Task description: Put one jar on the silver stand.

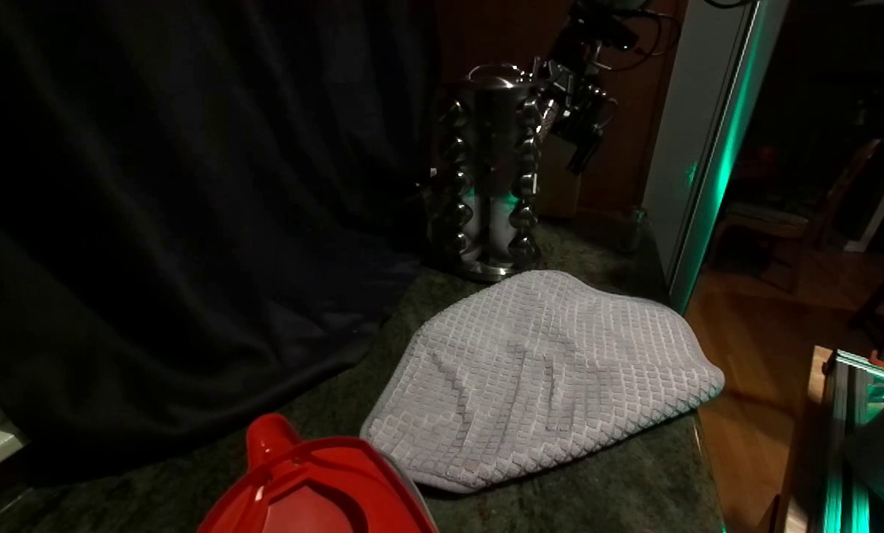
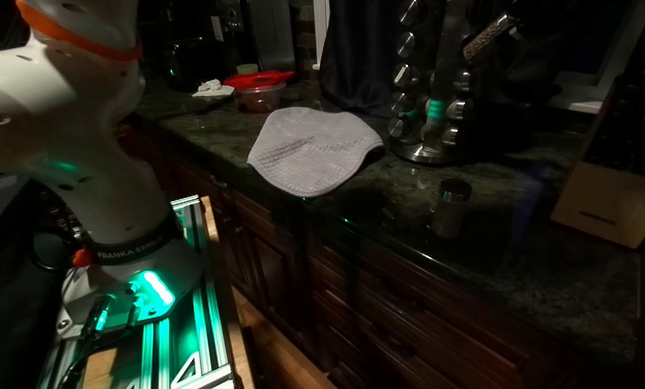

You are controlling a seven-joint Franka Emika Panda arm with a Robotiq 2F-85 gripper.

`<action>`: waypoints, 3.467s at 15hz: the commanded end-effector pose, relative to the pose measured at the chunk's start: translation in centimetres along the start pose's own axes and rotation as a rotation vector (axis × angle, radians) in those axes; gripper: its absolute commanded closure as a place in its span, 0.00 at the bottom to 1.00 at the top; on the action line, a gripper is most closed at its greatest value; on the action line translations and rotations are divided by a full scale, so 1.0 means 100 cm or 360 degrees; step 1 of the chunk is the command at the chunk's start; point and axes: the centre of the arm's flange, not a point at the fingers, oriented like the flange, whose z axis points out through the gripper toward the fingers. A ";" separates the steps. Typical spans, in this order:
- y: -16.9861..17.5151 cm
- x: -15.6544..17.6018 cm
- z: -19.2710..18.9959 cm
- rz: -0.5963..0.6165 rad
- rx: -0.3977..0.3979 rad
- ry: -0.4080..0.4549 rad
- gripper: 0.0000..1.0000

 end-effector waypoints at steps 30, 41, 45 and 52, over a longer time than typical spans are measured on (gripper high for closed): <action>-0.002 0.025 0.020 0.0322 0.0107 -0.0426 0.76; -0.005 0.002 0.023 0.0434 0.0085 -0.0347 0.76; -0.002 -0.006 0.018 0.0466 0.0097 -0.0261 0.76; 0.001 -0.025 0.016 0.0658 0.0121 -0.0319 0.76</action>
